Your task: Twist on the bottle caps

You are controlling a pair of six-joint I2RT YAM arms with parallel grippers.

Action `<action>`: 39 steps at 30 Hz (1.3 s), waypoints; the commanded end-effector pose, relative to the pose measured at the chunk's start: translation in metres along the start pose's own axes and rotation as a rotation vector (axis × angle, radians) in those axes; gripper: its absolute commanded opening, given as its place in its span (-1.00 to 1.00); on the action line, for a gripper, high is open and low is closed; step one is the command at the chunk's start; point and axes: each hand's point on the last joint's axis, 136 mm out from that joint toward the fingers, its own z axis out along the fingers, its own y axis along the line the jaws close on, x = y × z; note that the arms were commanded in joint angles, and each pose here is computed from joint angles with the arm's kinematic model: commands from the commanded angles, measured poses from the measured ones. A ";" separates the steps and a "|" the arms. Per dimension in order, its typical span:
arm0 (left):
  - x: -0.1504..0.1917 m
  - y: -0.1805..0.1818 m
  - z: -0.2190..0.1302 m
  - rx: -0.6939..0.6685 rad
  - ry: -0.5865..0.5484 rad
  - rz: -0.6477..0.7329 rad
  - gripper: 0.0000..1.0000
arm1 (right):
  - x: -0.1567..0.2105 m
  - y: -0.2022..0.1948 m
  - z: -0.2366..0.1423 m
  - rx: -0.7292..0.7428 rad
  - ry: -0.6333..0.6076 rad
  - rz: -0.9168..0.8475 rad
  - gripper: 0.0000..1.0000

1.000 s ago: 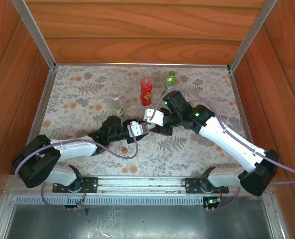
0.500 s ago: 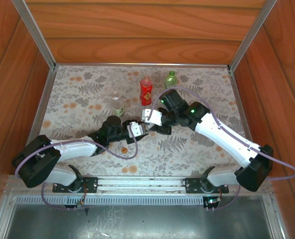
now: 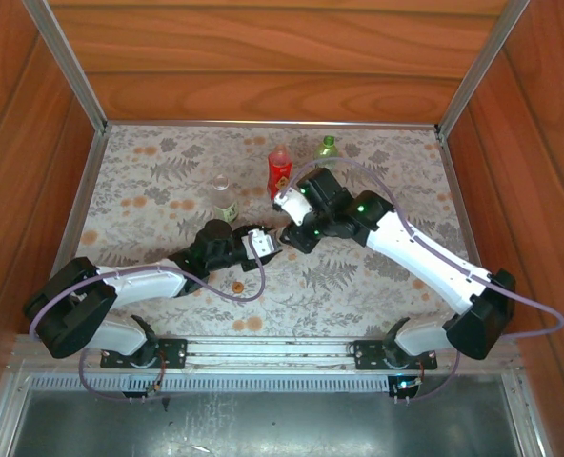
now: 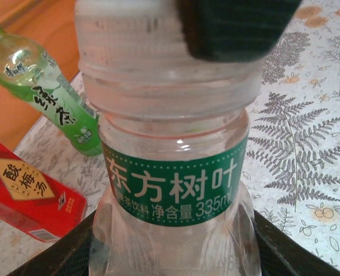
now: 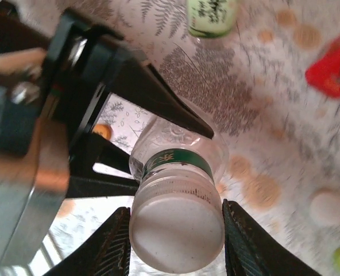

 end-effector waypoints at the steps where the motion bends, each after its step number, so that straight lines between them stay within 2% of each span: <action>1: -0.013 0.004 0.000 -0.012 -0.038 0.049 -0.04 | 0.007 -0.015 -0.003 0.086 0.046 0.435 -0.62; 3: -0.011 0.004 0.000 -0.015 -0.033 0.053 -0.03 | 0.011 -0.017 -0.008 0.100 0.050 0.379 -0.44; 5: -0.010 0.003 -0.001 -0.014 -0.030 0.056 -0.04 | 0.012 -0.020 -0.013 0.113 0.021 0.293 -0.18; 8: -0.007 0.000 -0.003 -0.006 -0.027 0.057 -0.03 | 0.010 -0.016 -0.021 0.094 -0.033 0.093 0.16; 11: -0.004 -0.005 -0.006 0.005 -0.027 0.051 -0.03 | 0.011 -0.003 -0.029 0.038 -0.091 -0.171 0.29; 13: -0.004 -0.007 -0.008 0.010 -0.030 0.046 -0.03 | 0.013 -0.001 -0.032 0.041 -0.107 -0.319 0.29; 17: -0.004 -0.009 -0.011 0.017 -0.037 0.044 -0.03 | 0.022 0.013 -0.033 -0.035 -0.064 -0.591 0.31; 21: -0.003 -0.010 -0.011 0.021 -0.036 0.050 -0.03 | 0.015 0.016 -0.030 -0.055 -0.071 -0.729 0.30; 29: -0.005 -0.010 -0.012 0.021 -0.042 0.053 -0.03 | 0.001 0.023 -0.012 -0.107 -0.083 -0.765 0.23; 39: -0.007 -0.010 -0.012 0.023 -0.046 0.054 -0.03 | 0.001 0.023 -0.003 -0.127 -0.064 -0.759 -0.04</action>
